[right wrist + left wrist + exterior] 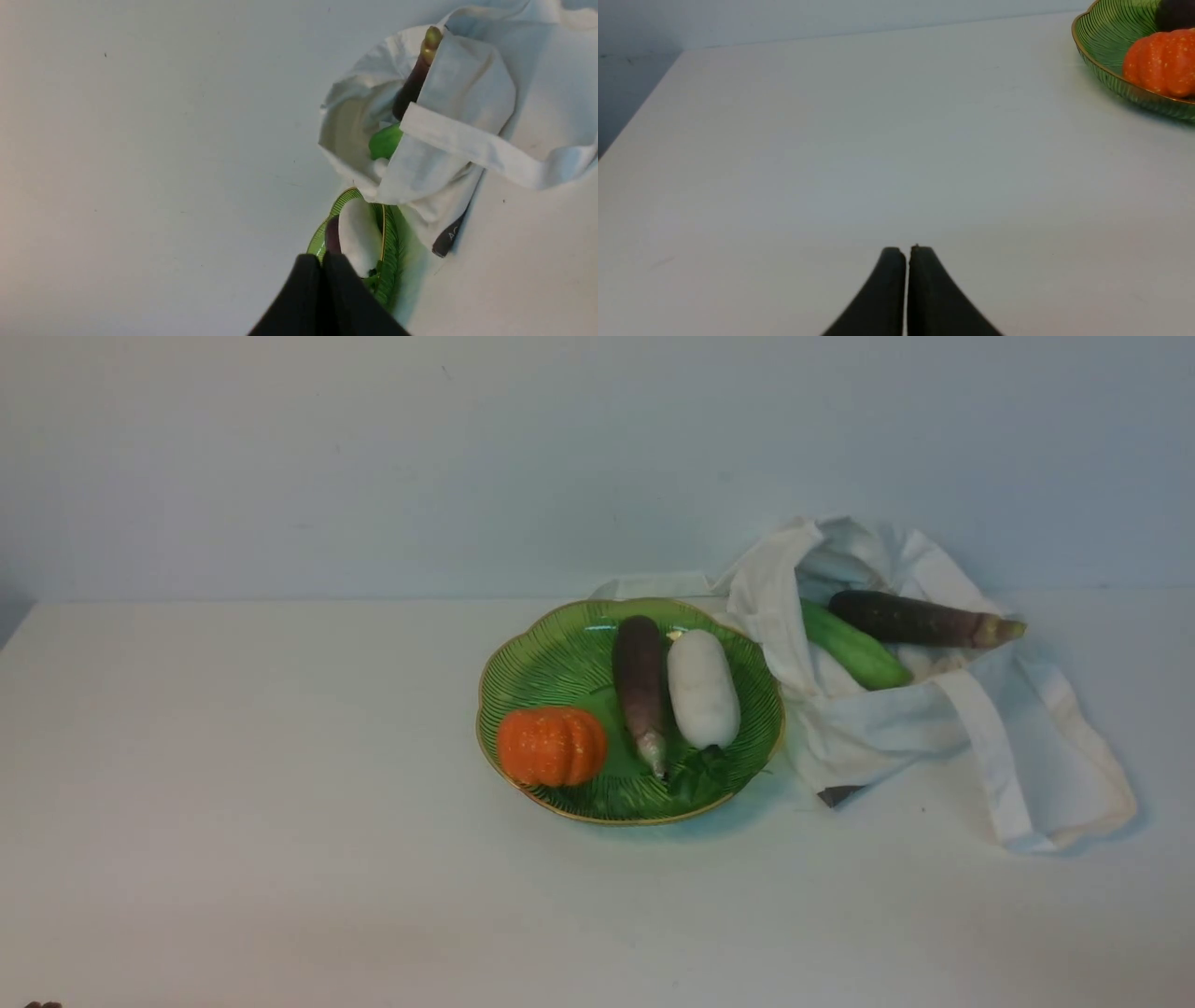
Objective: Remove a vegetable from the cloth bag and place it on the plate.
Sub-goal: Use the right arm to grab a chayote from the bag
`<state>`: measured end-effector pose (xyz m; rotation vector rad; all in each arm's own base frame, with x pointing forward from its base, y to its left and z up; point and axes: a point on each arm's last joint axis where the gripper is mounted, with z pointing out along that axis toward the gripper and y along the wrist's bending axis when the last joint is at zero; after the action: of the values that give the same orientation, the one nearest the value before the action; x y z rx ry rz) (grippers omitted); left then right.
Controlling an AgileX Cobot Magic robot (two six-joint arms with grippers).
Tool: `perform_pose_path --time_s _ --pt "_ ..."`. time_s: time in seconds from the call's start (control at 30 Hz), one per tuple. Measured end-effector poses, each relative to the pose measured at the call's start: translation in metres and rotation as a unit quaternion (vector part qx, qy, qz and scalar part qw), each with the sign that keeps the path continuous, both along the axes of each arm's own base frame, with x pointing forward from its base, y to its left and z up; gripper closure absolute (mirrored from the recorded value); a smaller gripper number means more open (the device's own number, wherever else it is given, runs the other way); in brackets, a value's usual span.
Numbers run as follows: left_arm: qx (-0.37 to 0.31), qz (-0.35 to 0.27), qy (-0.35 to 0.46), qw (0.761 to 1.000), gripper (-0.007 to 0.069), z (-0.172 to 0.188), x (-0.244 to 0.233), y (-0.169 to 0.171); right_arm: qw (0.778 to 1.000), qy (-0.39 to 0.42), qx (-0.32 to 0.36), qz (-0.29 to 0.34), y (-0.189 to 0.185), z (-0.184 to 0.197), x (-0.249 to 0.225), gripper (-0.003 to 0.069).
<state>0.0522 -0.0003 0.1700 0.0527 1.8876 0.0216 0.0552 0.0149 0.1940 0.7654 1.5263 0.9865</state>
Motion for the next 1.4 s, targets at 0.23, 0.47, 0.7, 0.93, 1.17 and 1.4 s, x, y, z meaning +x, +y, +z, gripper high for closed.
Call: perform_pose_path --time_s 0.23,0.47,0.7,0.93,1.17,1.4 --pt "0.000 0.000 0.000 1.000 0.0630 0.000 0.000 0.000 0.988 -0.093 -0.121 0.020 0.004 0.056 -0.012 0.0673" --pt "0.000 0.000 0.000 1.000 0.0630 0.000 0.000 0.000 0.921 -0.131 -0.357 0.085 0.015 0.136 -0.018 0.0673" --pt "0.000 0.000 0.000 1.000 0.0630 0.000 0.000 0.000 0.900 -0.003 -0.404 0.161 0.020 0.147 0.047 0.0669" --pt "0.000 0.000 0.000 1.000 0.0630 0.000 0.000 0.000 0.862 0.130 -0.421 0.250 0.025 0.122 0.135 0.0650" --pt "0.000 0.000 0.000 1.000 0.0630 0.000 0.000 0.000 0.821 0.168 -0.463 0.288 0.026 0.098 0.205 0.0580" --pt "0.000 0.000 0.000 1.000 0.0630 0.000 0.000 0.000 0.821 0.191 -0.436 0.315 0.033 0.082 0.275 0.0419"
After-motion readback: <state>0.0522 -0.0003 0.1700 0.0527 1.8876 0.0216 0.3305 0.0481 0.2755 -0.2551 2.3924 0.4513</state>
